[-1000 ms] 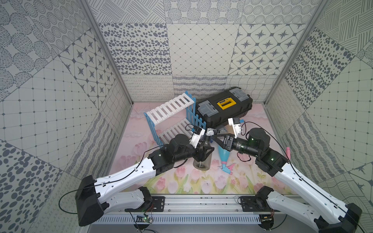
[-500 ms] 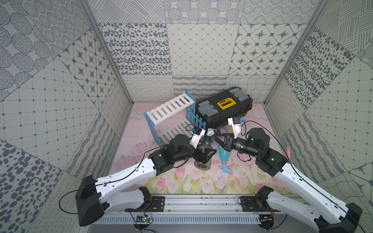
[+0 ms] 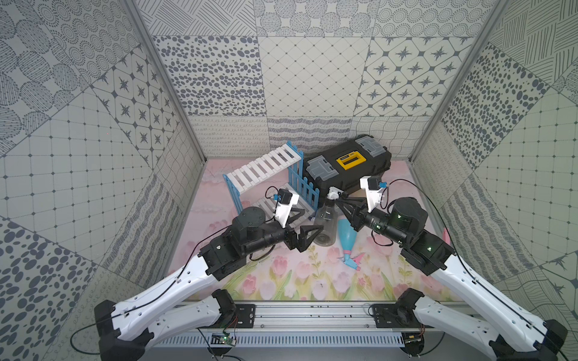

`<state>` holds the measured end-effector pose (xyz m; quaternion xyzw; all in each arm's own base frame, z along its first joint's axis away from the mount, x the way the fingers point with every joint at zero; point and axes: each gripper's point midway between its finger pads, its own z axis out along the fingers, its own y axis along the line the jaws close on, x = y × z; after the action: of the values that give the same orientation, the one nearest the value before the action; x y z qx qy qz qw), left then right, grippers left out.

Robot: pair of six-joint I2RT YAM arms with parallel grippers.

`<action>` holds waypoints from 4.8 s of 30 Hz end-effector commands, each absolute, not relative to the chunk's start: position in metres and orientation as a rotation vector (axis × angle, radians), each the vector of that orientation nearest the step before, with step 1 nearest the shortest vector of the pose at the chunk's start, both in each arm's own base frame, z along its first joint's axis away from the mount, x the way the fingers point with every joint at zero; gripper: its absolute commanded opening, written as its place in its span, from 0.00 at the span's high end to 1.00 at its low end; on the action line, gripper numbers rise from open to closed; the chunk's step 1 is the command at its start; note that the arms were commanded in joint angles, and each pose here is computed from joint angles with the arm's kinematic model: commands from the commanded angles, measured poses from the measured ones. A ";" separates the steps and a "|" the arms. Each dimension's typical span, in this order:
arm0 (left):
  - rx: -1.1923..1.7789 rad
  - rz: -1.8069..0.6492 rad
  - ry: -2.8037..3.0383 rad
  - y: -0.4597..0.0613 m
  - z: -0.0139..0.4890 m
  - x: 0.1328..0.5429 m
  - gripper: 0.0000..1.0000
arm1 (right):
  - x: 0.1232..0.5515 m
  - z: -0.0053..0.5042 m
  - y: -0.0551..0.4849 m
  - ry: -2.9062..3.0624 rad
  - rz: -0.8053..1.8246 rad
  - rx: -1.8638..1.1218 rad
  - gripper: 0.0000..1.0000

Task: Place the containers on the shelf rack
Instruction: 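Pick up a container from the center of the board, then place the container on the shelf, then pick up a container from the center of the board.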

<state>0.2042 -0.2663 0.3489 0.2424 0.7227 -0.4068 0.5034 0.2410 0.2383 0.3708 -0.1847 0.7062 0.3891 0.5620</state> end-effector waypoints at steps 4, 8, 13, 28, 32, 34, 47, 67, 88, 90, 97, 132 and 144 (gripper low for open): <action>0.513 -0.651 1.858 -0.175 0.321 0.213 0.01 | 0.258 0.483 0.244 1.269 0.823 -0.448 1.00; 0.526 -0.576 1.880 -0.155 0.299 0.209 0.01 | 0.279 0.511 0.265 1.192 0.808 -0.501 1.00; 0.511 -0.504 1.846 -0.144 0.277 0.213 0.01 | 0.308 0.534 0.283 1.130 0.817 -0.529 1.00; 0.533 -0.542 1.800 -0.153 0.255 0.215 0.01 | 0.387 0.532 0.325 1.166 0.706 -0.607 1.00; 0.541 -0.559 1.806 -0.155 0.253 0.215 0.01 | 0.401 0.527 0.334 1.195 0.711 -0.612 1.00; 0.542 -0.560 1.808 -0.156 0.252 0.215 0.01 | 0.407 0.523 0.339 1.209 0.727 -0.605 1.00; 0.548 -0.556 1.829 -0.157 0.249 0.216 0.01 | 0.440 0.496 0.367 1.288 0.709 -0.563 1.00; 0.572 -0.580 1.838 -0.161 0.249 0.214 0.01 | 0.465 0.462 0.384 1.363 0.611 -0.559 0.86; 0.586 -0.597 1.839 -0.164 0.248 0.213 0.01 | 0.434 0.484 0.357 1.323 0.538 -0.530 0.03; 0.590 -0.601 1.836 -0.165 0.249 0.213 0.01 | 0.418 0.494 0.345 1.307 0.545 -0.521 0.03; 0.620 -0.659 1.821 -0.172 0.250 0.207 0.01 | 0.361 0.502 0.289 1.356 0.546 -0.474 0.03; 0.752 -0.918 1.767 -0.245 0.239 0.185 0.01 | 0.308 0.095 0.156 2.592 0.508 0.077 0.03; 0.765 -0.921 1.774 -0.247 0.235 0.184 0.01 | 0.321 0.073 0.173 2.619 0.542 -0.025 0.03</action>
<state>0.1818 -0.2423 0.2216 0.3155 0.7459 -0.3661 0.4583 0.3053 0.1598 0.0603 0.0159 0.9630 0.1752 0.2043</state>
